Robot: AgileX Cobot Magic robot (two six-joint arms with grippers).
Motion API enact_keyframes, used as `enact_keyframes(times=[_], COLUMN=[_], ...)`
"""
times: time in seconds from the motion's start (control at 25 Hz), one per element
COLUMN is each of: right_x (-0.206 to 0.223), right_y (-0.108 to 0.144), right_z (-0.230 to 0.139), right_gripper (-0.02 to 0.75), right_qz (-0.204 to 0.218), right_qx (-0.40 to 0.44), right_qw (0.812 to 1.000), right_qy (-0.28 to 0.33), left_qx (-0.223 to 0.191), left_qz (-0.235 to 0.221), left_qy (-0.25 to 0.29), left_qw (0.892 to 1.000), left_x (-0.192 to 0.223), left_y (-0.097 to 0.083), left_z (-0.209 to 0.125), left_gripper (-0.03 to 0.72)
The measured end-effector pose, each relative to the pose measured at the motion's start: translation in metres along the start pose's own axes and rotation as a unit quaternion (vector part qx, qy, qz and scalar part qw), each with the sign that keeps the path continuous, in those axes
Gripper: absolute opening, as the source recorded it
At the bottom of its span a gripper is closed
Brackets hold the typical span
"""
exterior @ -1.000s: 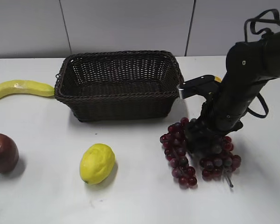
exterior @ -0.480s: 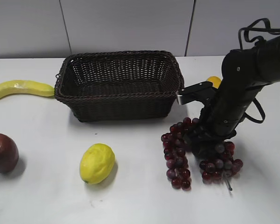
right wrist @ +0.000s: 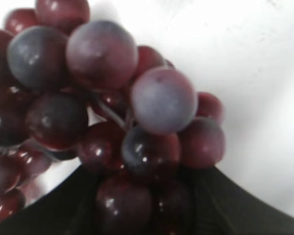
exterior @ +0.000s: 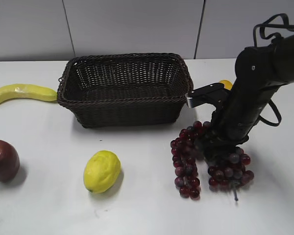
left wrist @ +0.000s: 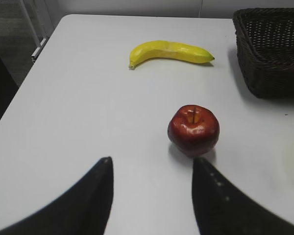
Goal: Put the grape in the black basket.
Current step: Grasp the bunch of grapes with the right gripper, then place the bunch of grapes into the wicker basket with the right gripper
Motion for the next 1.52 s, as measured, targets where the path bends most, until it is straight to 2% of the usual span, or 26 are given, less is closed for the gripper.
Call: enact_keyframes(times=[0.16, 0.56, 0.72, 1.0, 1.12, 1.24, 1.52], right_x=[-0.030, -0.154, -0.201, -0.270, -0.280, -0.272, -0.227], right_y=[0.003, 0.014, 0.017, 0.020, 0.019, 0.018, 0.028], right_z=[0.009, 0.056, 0.082, 0.117, 0.128, 0.139, 0.169], right_gripper=[0.289, 0.279, 0.279, 0.278, 0.278, 0.278, 0.278], right_qz=[0.002, 0.000, -0.004, -0.018, -0.021, -0.018, 0.038], right_qx=[-0.006, -0.030, -0.041, -0.051, -0.051, -0.047, -0.038], right_qw=[1.000, 0.991, 0.983, 0.957, 0.947, 0.944, 0.943], right_qy=[-0.021, -0.130, -0.181, -0.286, -0.316, -0.326, -0.329], left_qx=[0.000, 0.000, 0.000, 0.000, 0.000, 0.000, 0.000], left_qz=[0.000, 0.000, 0.000, 0.000, 0.000, 0.000, 0.000], left_qy=[0.000, 0.000, 0.000, 0.000, 0.000, 0.000, 0.000], left_qw=[1.000, 1.000, 1.000, 1.000, 1.000, 1.000, 1.000], left_x=[0.000, 0.000, 0.000, 0.000, 0.000, 0.000, 0.000], left_y=[0.000, 0.000, 0.000, 0.000, 0.000, 0.000, 0.000], left_z=[0.000, 0.000, 0.000, 0.000, 0.000, 0.000, 0.000], left_gripper=[0.489, 0.489, 0.489, 0.489, 0.489, 0.489, 0.489])
Point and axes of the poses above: a point on each arm's last joint axis where the gripper is mounted, x pointing out along that axis toward the gripper, y along the wrist's bending axis when the last joint is at zero, z = x × y, the point moved 8 cm from there along x, pointing out along that axis toward the gripper, and after that the axes turned 4 degrees about -x, right-handed, at the moved point
